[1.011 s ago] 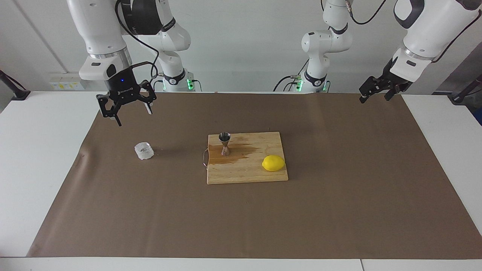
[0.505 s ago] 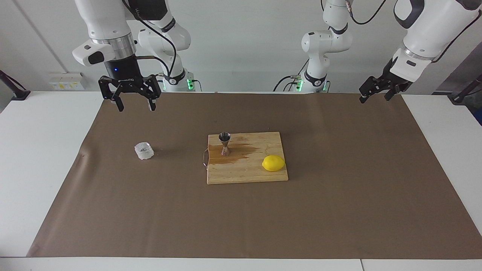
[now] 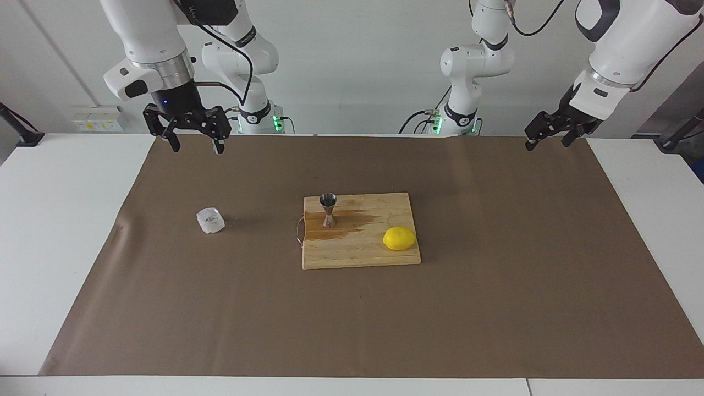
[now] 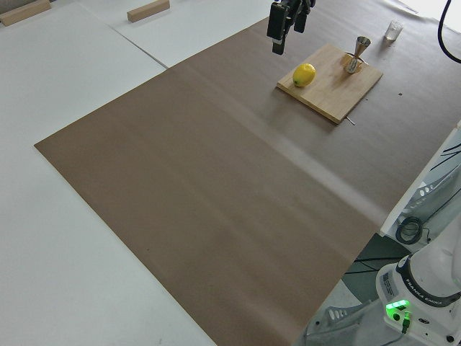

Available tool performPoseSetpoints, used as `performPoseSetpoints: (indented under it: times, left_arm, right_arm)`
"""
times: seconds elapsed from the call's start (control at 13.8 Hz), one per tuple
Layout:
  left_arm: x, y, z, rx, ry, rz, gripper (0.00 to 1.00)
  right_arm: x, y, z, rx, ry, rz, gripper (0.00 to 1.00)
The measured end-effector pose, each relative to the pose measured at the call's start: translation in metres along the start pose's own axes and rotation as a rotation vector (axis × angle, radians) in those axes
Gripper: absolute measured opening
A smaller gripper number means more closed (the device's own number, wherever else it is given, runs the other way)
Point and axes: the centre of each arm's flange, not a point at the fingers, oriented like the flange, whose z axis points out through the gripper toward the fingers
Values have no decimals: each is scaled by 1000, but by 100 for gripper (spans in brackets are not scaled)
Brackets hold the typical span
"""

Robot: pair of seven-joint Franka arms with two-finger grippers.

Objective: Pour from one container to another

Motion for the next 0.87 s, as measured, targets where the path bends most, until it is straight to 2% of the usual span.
performPoseSetpoints:
  times: [0.29, 0.87]
  left_arm:
    - [0, 0, 0, 0, 0, 0, 100]
    - [0, 0, 0, 0, 0, 0, 100]
  right_arm:
    - [-5, 8, 3, -7, -46, 7, 100]
    - [-8, 15, 7, -9, -64, 17, 100]
